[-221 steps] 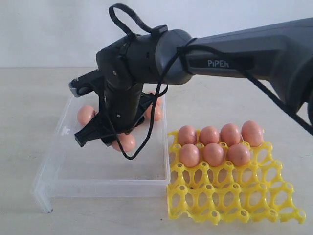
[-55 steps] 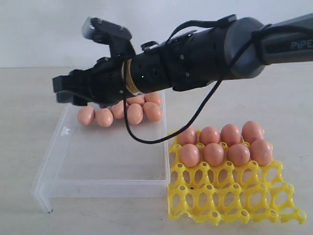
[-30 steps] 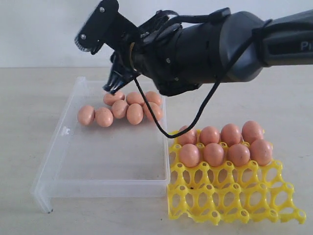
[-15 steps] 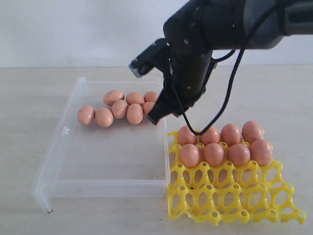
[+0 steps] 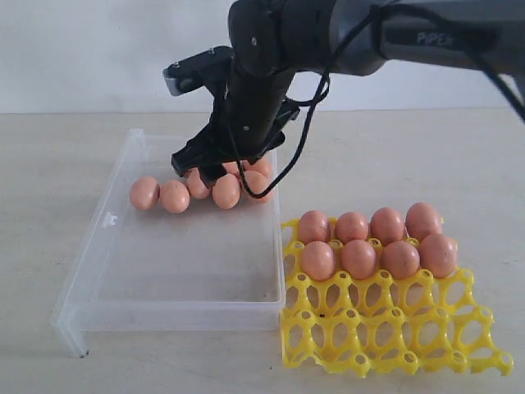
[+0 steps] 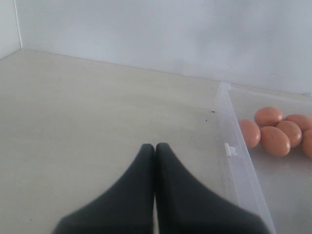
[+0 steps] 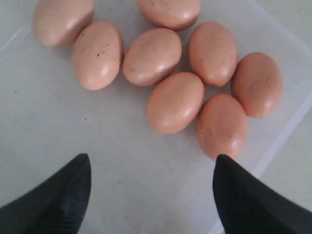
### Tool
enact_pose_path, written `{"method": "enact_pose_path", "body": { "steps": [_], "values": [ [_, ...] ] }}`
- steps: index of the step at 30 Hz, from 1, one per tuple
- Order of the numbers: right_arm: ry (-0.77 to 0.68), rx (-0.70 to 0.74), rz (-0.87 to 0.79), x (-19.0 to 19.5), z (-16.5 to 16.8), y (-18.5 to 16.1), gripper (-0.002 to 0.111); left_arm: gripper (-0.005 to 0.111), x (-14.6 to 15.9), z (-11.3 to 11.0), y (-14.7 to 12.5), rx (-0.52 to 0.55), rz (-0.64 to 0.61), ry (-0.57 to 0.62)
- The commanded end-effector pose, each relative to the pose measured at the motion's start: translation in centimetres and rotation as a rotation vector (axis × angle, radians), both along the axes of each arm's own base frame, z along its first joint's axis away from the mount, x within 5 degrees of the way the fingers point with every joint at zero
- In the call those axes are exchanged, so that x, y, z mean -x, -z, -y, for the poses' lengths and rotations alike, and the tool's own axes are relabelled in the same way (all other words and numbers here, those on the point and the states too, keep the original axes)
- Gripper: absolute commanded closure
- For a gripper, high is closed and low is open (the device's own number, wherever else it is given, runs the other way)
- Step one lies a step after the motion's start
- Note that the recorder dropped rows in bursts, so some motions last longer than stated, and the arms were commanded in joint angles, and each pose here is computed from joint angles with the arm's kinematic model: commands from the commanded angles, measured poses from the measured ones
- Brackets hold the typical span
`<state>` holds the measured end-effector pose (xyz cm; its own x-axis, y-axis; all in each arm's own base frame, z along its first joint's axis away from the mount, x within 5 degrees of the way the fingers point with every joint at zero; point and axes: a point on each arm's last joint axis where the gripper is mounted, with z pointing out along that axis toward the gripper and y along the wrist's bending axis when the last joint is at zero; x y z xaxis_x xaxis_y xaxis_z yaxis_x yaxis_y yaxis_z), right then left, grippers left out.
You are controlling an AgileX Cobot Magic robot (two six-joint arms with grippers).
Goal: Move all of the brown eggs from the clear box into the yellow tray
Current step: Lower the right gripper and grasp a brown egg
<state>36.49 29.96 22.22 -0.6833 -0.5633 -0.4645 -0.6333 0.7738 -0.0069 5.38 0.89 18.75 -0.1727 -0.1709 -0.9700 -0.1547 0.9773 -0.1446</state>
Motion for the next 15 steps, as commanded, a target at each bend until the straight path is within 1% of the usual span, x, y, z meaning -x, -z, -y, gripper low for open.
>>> {"method": "enact_pose_path", "body": {
  "steps": [1, 7, 15],
  "values": [
    [0.158, -0.110, -0.009, -1.4, -1.2, 1.7, 0.041, 0.111, 0.0, 0.0, 0.0, 0.015, -0.003, 0.002],
    [0.167, -0.135, 0.015, -2.4, -1.9, 3.9, 0.041, 0.111, 0.0, 0.0, 0.0, 0.015, -0.003, 0.002],
    [0.184, -0.167, 0.062, -3.4, -2.2, 5.2, 0.041, 0.111, 0.0, 0.0, 0.0, 0.015, -0.003, 0.002]
  ]
}}
